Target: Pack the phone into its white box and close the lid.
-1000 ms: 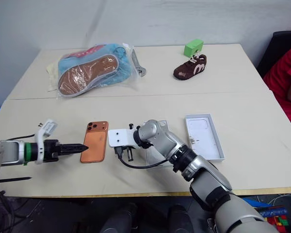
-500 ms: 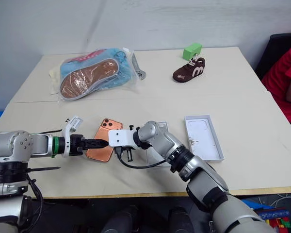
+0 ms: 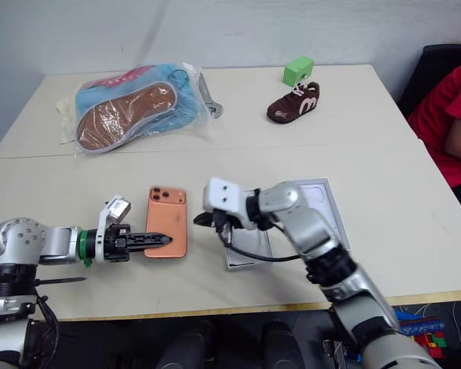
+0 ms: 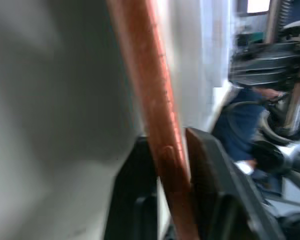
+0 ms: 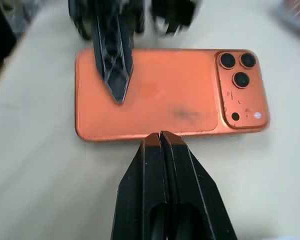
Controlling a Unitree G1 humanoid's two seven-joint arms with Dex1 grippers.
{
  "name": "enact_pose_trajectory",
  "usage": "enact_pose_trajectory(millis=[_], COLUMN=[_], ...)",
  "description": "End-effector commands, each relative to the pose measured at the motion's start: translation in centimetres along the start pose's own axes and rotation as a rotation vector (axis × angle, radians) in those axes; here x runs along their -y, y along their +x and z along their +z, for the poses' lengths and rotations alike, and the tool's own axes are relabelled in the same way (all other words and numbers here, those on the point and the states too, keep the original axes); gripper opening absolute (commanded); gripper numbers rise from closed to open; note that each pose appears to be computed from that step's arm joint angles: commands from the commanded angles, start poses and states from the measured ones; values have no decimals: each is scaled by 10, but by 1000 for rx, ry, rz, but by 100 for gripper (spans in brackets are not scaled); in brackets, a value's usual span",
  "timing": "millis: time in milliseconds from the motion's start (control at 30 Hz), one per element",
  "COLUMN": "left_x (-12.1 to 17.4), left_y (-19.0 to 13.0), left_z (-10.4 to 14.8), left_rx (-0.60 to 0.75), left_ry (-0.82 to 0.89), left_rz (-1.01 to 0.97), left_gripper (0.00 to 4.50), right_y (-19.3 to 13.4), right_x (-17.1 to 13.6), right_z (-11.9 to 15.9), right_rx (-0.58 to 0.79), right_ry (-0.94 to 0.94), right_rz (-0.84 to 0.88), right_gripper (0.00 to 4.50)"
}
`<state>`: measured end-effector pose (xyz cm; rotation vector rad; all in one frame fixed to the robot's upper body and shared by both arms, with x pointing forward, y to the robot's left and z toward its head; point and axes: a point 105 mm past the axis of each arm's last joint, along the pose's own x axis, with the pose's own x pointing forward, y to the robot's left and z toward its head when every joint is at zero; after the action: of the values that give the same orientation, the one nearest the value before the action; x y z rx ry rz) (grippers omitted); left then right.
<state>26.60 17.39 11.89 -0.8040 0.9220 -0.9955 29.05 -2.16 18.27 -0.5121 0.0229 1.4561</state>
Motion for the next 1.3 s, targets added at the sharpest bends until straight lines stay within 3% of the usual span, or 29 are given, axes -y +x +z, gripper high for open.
enact_pose_trajectory(millis=[33,100,233,467,500,633,800,1000,1200,1267,1300], left_x=[36,45,46,36,34,33,54,60,68,73,75], left_y=[11,28,74,135,140,150,152,143,140,137,135], left_z=[-2,-5,-14,-18,-18,-16,-28,-29,-20,-22,-24], left_rx=[5,5,23,42,42,33,-69,-157,-162,-192,-208], left_ry=[91,100,80,-8,-22,-32,-10,80,123,157,173], left_rz=[-171,-224,-202,-17,6,47,-81,-81,-109,-127,-134], left_gripper=[10,10,10,10,10,10,10,192,381,438,445], right_y=[-49,-78,-110,-129,-129,-132,-132,-130,-126,-126,-125], right_x=[-12,-22,-39,-48,-48,-44,-41,-40,-39,-39,-40], right_z=[13,4,-12,-25,-26,-28,-31,-32,-33,-34,-34], right_rx=[24,-43,-149,-202,-205,-212,-211,-205,-196,-194,-194], right_ry=[73,124,185,223,221,218,228,230,222,223,223], right_rz=[-46,-72,-136,-244,-254,-302,-337,-352,-362,-364,-363], right_gripper=[17,55,189,430,447,447,447,450,450,450,450])
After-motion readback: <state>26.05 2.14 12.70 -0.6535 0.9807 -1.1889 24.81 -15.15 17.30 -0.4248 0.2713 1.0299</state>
